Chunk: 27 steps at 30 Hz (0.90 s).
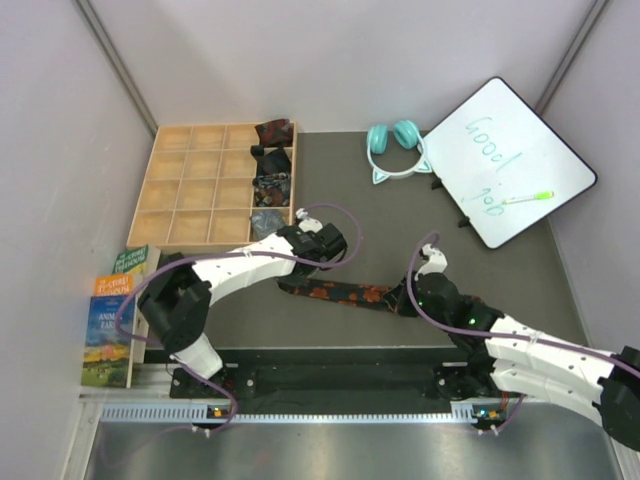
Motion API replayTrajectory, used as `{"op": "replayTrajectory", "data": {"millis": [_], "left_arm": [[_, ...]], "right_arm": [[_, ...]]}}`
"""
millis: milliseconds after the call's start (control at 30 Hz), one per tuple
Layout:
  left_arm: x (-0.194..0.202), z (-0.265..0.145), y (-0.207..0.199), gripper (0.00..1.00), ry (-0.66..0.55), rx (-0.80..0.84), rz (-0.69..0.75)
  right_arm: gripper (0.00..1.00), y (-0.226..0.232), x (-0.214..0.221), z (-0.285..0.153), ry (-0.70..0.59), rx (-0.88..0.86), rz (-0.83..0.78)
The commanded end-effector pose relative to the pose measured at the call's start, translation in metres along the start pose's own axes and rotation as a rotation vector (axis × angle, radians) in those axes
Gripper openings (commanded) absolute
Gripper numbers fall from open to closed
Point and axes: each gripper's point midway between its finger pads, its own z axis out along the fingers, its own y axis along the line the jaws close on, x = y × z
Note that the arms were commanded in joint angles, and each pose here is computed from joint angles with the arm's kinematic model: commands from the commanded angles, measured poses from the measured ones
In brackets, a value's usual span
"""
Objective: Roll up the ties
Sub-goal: Roll the tie at the center of the board.
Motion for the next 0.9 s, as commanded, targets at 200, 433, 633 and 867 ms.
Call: {"op": "replayTrajectory", "data": {"millis": [200,433,633,867], "left_arm": [[-0.014,-0.007,0.007,0.03,-0.072,-0.262,0.093],[-0.012,-0.002,-0.010,0.03,-0.085,-0.310,0.115],[-0.011,0.002,-0.032,0.03,-0.085,-0.315,0.159],[-0.007,0.007,-0.054,0.03,-0.074,-0.284,0.173]], "right_arm": [[0.00,0.005,-0.027,-0.015,-0.178,-0.097,0.069],[0.00,0.003,-0.033,-0.024,-0.237,-0.136,0.100],[0.00,0.000,-0.035,-0.027,-0.265,-0.146,0.109],[0.00,0.000,-0.034,-0.027,-0.263,-0.144,0.111]]}}
